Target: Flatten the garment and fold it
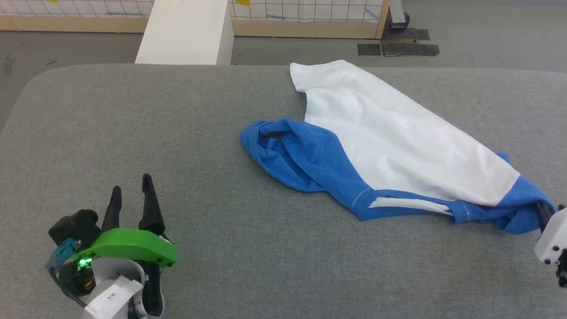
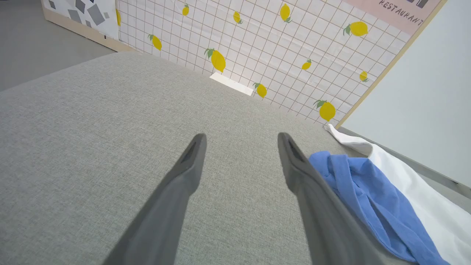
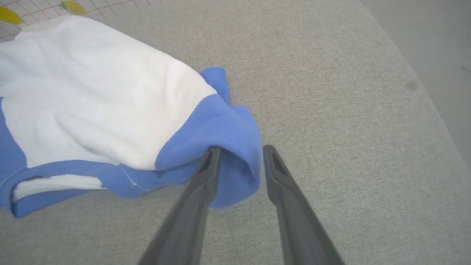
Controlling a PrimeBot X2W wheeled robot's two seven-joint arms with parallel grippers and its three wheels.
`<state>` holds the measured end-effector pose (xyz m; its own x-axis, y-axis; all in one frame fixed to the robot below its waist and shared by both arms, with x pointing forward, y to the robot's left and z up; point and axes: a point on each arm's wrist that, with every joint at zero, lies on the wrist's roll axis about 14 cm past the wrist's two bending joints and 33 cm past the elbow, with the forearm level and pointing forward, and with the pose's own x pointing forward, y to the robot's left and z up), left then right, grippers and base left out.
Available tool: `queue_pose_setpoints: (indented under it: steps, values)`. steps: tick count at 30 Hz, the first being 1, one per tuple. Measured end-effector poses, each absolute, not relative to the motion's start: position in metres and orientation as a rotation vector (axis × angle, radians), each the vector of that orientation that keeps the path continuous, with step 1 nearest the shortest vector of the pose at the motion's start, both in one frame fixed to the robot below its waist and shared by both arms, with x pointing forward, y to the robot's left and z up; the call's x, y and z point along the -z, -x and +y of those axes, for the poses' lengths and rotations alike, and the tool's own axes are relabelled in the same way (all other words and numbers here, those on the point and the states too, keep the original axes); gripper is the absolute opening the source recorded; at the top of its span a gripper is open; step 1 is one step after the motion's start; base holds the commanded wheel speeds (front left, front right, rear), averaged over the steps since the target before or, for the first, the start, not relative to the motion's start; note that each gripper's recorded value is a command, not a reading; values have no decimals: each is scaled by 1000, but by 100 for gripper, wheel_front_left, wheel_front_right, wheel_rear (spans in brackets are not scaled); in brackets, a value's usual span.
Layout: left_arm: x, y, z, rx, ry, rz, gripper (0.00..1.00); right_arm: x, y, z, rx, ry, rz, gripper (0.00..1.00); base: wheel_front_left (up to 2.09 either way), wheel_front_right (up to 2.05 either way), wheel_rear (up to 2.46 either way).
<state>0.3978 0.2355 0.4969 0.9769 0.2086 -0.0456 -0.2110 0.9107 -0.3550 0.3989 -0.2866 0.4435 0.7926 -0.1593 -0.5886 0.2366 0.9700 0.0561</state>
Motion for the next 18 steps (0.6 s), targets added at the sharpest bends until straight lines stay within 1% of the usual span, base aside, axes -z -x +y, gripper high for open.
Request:
queue_pose_setpoints:
  steps: [3, 5, 7, 10, 14, 18]
  values:
    - [-497, -400, 223, -175, 375, 29, 100, -467, -404, -287, 219, -150, 512, 100, 0, 0, 0]
    - [-495, -403, 204, -112, 393, 61, 100, -481, -406, -288, 223, -158, 454, 100, 0, 0, 0]
    - [-494, -410, 179, -35, 412, 102, 100, -489, -406, -289, 227, -167, 415, 100, 0, 0, 0]
    - [-497, -423, 131, 119, 426, 174, 100, -494, -403, -289, 229, -163, 398, 100, 0, 0, 0]
    - [-482, -430, 67, 302, 432, 363, 100, -490, -396, -289, 231, -162, 408, 100, 0, 0, 0]
    - [-450, -421, 30, 383, 425, 571, 100, -485, -390, -289, 238, -167, 418, 100, 0, 0, 0]
